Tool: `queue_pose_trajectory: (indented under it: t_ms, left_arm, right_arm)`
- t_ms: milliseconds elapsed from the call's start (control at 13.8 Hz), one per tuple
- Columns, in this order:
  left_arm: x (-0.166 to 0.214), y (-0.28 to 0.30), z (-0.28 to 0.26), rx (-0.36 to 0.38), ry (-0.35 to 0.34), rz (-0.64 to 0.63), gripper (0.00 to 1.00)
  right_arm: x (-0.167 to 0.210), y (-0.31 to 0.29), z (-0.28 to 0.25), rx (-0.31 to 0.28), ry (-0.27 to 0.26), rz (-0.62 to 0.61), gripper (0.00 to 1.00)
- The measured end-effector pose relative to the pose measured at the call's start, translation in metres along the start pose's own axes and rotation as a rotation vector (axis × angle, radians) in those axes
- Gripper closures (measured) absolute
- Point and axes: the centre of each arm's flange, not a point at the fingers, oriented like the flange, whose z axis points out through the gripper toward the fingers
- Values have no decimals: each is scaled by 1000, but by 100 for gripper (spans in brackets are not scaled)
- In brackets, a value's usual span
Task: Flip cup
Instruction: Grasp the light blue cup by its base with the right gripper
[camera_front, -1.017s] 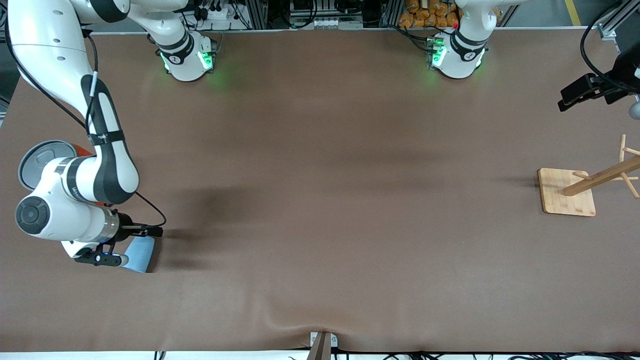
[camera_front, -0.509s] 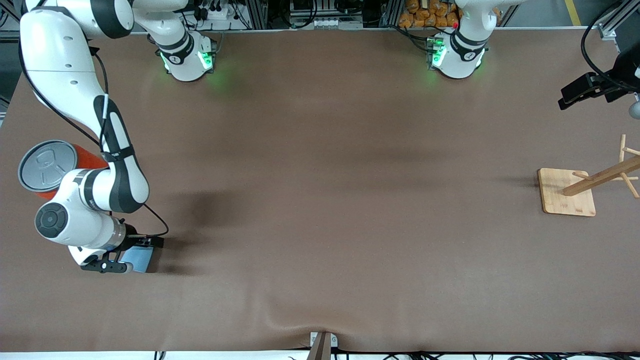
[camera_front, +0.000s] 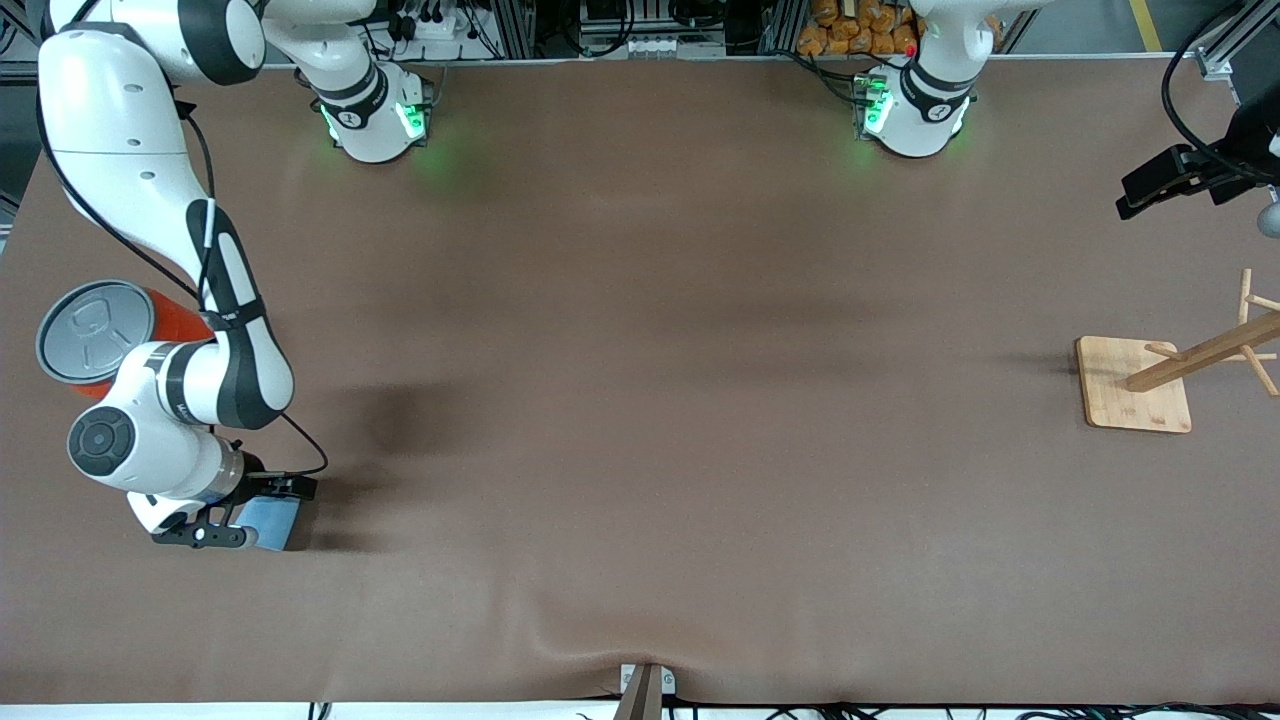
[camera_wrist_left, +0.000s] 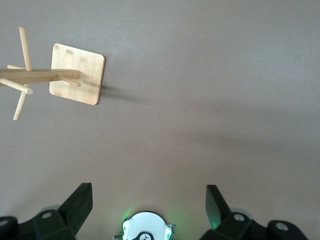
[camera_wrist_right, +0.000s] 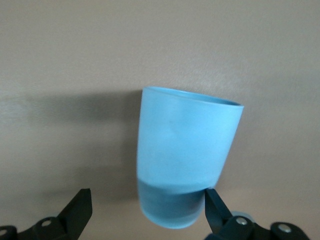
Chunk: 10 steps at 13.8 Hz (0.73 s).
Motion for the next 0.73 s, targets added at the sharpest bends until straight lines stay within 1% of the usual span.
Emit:
queue_pose_trajectory:
  t_ms: [145, 363, 509, 581, 727]
  left_arm:
    - [0, 0, 0, 0, 0, 0, 0]
    - [0, 0, 0, 0, 0, 0, 0]
    - [0, 0, 0, 0, 0, 1, 0]
    - [0, 0, 0, 0, 0, 1, 0]
    - [0, 0, 0, 0, 0, 1, 0]
  right_arm:
    - [1, 7, 12, -4, 20, -53, 0]
    - [1, 8, 21, -5, 27, -74, 0]
    - [4, 8, 20, -6, 62, -71, 0]
    - [5, 8, 21, -2, 71, -61, 4]
    - [5, 7, 24, 5, 76, -22, 7]
